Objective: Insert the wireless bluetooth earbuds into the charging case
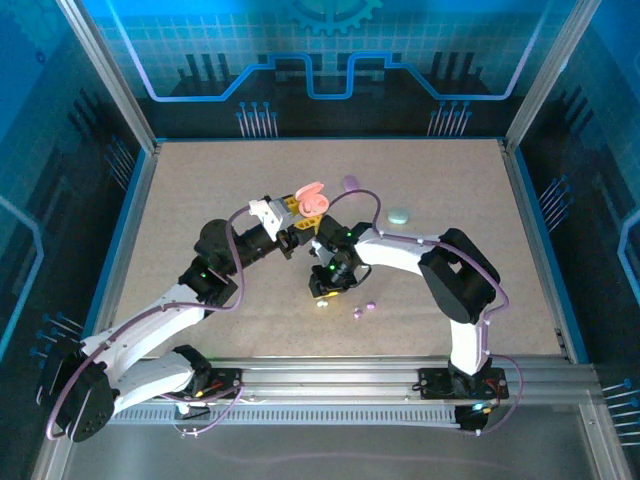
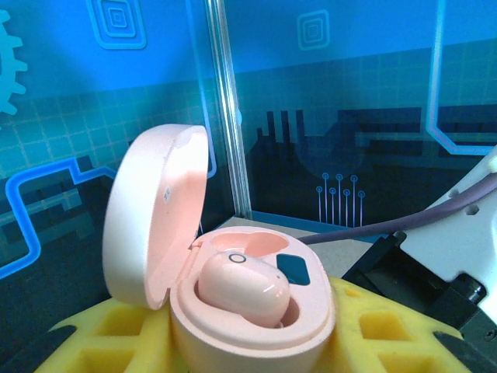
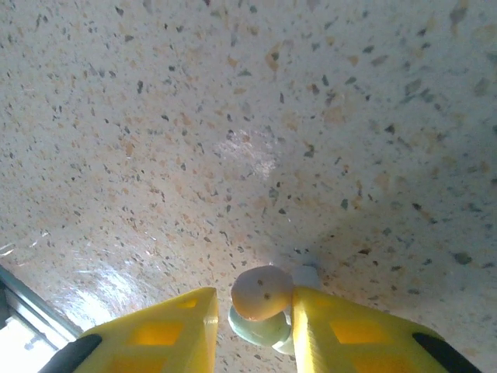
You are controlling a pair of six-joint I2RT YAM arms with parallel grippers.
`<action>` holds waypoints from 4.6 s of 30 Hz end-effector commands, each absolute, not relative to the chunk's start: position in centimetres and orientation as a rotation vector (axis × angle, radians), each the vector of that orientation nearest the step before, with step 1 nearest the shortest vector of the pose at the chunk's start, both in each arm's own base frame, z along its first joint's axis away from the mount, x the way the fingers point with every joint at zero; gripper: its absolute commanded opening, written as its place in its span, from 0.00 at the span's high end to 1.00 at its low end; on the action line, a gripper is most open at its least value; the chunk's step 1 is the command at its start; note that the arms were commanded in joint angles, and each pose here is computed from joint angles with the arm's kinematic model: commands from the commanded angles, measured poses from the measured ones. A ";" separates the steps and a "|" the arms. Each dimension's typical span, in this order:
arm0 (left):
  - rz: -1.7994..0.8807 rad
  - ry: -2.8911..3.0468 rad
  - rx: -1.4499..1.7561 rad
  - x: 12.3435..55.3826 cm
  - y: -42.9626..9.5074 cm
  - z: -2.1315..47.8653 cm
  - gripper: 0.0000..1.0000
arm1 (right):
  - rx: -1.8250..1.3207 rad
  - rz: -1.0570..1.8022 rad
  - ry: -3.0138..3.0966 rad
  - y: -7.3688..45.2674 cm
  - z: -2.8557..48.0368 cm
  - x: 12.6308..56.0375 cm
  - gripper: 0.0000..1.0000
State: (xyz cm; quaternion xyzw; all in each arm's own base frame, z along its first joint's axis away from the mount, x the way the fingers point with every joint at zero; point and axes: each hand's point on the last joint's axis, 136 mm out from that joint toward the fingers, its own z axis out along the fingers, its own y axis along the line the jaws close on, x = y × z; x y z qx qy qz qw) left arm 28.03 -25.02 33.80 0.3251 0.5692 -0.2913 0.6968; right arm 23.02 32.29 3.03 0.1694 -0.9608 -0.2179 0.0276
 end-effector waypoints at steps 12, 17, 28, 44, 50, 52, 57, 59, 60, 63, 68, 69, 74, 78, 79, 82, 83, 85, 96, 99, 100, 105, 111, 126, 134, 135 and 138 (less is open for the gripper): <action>-0.642 1.215 0.708 27.3 -24.6 35.8 0.71 | 0.702 -0.600 -3.004 33.4 4.7 24.9 0.64; -0.639 1.208 0.707 27.2 -24.5 36.1 0.71 | 0.697 -0.554 -2.977 34.2 4.2 24.9 0.62; -0.626 1.207 0.706 27.1 -24.3 36.1 0.71 | 0.503 -0.554 -2.973 35.3 3.2 23.7 0.57; -0.627 1.210 0.704 27.1 -24.2 35.8 0.71 | 0.434 -0.463 -2.995 34.3 2.0 23.5 0.56; -0.628 1.207 0.704 27.1 -24.3 35.9 0.71 | 0.427 -0.466 -2.974 34.5 1.3 23.1 0.57; -0.628 1.208 0.704 27.1 -24.2 35.9 0.71 | 0.423 -0.467 -2.969 34.5 1.1 23.0 0.57; -0.627 1.209 0.703 27.1 -24.2 35.9 0.71 | 0.440 -0.511 -2.960 35.2 1.2 23.0 0.62; -0.629 1.211 0.705 27.1 -24.3 35.8 0.71 | 0.455 -0.523 -2.964 35.4 1.4 23.1 0.64; -0.630 1.211 0.706 27.2 -24.3 35.8 0.71 | 0.460 -0.524 -2.967 35.5 1.4 23.2 0.64; -0.629 1.211 0.706 27.2 -24.3 35.8 0.71 | 0.470 -0.522 -2.975 35.6 1.5 23.4 0.64; -0.629 1.213 0.704 27.3 -24.3 35.8 0.71 | 0.483 -0.513 -2.980 35.7 1.5 23.6 0.64; -0.630 1.212 0.705 27.2 -24.4 35.8 0.71 | 0.481 -0.506 -2.980 35.7 1.4 23.7 0.64; -0.629 1.214 0.703 27.3 -24.3 35.7 0.71 | 0.503 -0.506 -2.987 36.0 1.6 23.9 0.63; -0.632 1.213 0.705 27.3 -24.4 35.7 0.71 | 0.510 -0.526 -2.981 36.4 1.6 23.9 0.63; -0.630 1.213 0.704 27.3 -24.4 35.7 0.71 | 0.509 -0.528 -2.980 36.4 1.6 23.9 0.63; -0.629 1.215 0.705 27.3 -24.4 35.6 0.71 | 0.514 -0.526 -2.981 36.5 1.6 23.9 0.64; -0.631 1.215 0.706 27.3 -24.4 35.6 0.71 | 0.511 -0.521 -2.980 36.4 1.5 23.9 0.65; -0.629 1.217 0.706 27.3 -24.4 35.5 0.71 | 0.514 -0.504 -2.978 36.4 1.3 23.8 0.67; -0.627 1.218 0.706 27.4 -24.4 35.5 0.71 | 0.594 -0.357 -2.970 35.9 0.7 23.4 0.72; -0.627 1.215 0.704 27.3 -24.4 35.6 0.71 | 0.603 -0.326 -2.969 35.8 0.6 23.2 0.75; -0.627 1.217 0.705 27.4 -24.4 35.5 0.71 | 0.602 -0.319 -2.968 35.7 0.5 23.2 0.76; -0.623 1.214 0.703 27.3 -24.3 35.6 0.71 | 0.604 -0.304 -2.971 35.5 0.7 23.2 0.76; -0.621 1.211 0.701 27.2 -24.2 35.8 0.71 | 0.611 -0.336 -2.996 35.5 1.6 23.5 0.80; -0.651 1.233 0.704 27.7 -24.8 34.9 0.71 | 0.325 -0.705 -3.179 29.1 8.1 28.0 0.80; -0.690 1.260 0.719 28.4 -25.8 33.7 0.71 | 0.145 -0.993 -3.275 23.9 15.0 29.3 0.80; -0.697 1.264 0.721 28.5 -25.9 33.5 0.71 | 0.127 -1.030 -3.290 23.2 16.2 29.4 0.80; -0.728 1.264 0.746 28.4 -26.6 32.8 0.71 | 0.087 -1.178 -3.338 21.2 20.6 29.4 0.80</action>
